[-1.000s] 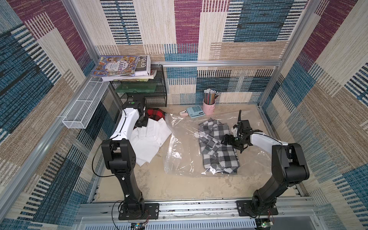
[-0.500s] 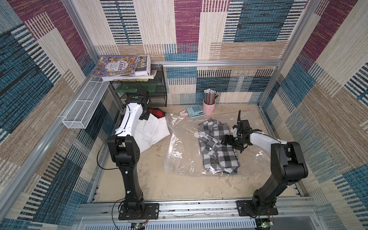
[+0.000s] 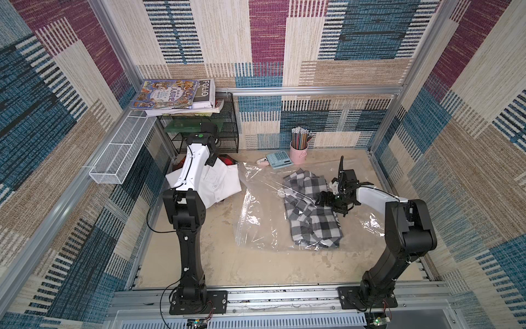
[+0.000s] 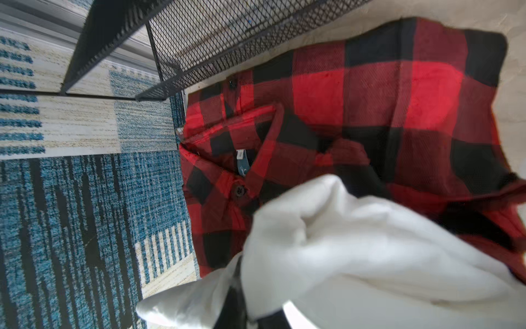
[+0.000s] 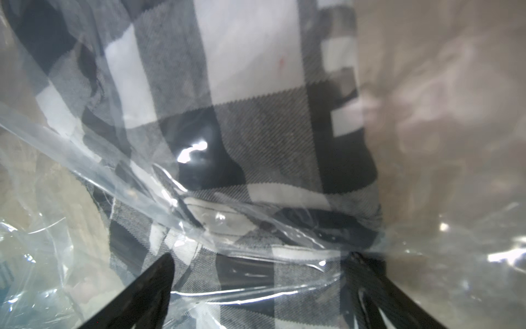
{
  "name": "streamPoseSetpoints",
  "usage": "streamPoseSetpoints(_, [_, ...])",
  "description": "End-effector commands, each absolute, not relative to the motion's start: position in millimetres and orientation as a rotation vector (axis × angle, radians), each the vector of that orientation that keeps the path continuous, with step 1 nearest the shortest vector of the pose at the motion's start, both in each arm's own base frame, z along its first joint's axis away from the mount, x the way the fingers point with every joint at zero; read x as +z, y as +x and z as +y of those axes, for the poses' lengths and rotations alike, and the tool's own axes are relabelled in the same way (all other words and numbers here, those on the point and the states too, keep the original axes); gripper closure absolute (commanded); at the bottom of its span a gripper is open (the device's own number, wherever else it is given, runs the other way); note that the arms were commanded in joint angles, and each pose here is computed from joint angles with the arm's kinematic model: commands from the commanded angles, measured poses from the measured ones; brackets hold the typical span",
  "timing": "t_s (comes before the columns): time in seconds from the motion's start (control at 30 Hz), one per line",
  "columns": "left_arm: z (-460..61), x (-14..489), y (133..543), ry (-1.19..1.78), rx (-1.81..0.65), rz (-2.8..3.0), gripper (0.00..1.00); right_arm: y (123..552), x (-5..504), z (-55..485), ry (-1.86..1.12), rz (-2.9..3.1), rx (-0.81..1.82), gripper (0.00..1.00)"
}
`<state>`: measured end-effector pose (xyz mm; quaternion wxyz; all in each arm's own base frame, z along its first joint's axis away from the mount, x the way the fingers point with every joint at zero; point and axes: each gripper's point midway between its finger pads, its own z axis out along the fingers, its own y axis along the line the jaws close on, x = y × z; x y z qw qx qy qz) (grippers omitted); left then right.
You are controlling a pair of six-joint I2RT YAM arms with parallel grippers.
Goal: Take the shirt out of the vacuum bag
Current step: Place the shirt at the center of the board.
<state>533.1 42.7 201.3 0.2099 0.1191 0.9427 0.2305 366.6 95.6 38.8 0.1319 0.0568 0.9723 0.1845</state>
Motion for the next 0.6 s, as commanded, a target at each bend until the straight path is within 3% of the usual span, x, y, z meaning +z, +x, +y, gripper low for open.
streamPoseSetpoints(0.0, [44,212,546,0.337,0.668,2.563,1.00,362,29,93,0.150,2.859,0.511,0.04])
streamPoseSetpoints(0.57, [43,216,578,0.391,0.688,2.480,1.00,366,26,92,0.124,2.888,0.500,0.04])
